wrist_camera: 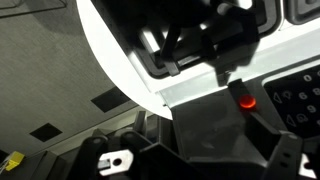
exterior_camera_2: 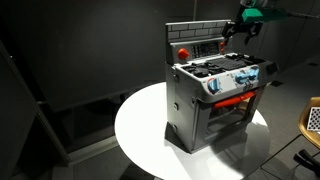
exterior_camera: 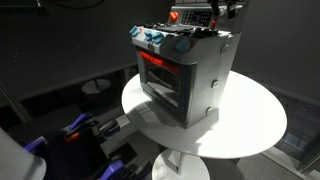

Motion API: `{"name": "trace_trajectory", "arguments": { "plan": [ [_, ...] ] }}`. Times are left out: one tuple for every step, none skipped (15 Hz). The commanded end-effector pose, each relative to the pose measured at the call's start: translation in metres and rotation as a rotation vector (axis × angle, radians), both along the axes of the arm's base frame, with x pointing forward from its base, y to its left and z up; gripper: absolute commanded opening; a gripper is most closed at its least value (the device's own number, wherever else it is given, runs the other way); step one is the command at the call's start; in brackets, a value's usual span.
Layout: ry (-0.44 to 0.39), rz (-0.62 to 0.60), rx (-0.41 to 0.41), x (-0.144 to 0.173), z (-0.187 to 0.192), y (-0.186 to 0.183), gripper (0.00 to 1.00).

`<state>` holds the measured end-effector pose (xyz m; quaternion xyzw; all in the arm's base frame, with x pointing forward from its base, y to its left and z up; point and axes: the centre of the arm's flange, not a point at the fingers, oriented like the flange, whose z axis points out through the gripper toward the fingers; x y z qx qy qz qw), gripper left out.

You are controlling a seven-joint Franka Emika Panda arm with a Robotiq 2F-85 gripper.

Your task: Press the top orange button and then press the bottom orange button and press the top orange button of the microwave controlling panel of the stove one more time

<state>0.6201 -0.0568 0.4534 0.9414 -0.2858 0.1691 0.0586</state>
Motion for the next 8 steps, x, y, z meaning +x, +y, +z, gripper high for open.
{"name": "trace_trajectory", "arguments": {
  "plan": [
    [0.048, 0.009, 0.029, -0.0112, 0.0111, 0.0006, 1.0],
    [0.063, 0.007, 0.033, -0.0128, 0.0103, 0.0006, 1.0],
    [0.075, 0.005, 0.035, -0.0138, 0.0099, 0.0005, 1.0],
    [0.087, 0.003, 0.035, -0.0141, 0.0089, 0.0008, 1.0],
    [0.094, 0.002, 0.036, -0.0142, 0.0081, 0.0013, 1.0],
    [0.1, 0.0, 0.034, -0.0132, 0.0067, 0.0018, 1.0],
    [0.103, -0.001, 0.031, -0.012, 0.0051, 0.0023, 1.0],
    [0.107, 0.001, 0.033, -0.0115, 0.0042, 0.0028, 1.0]
  ]
}}
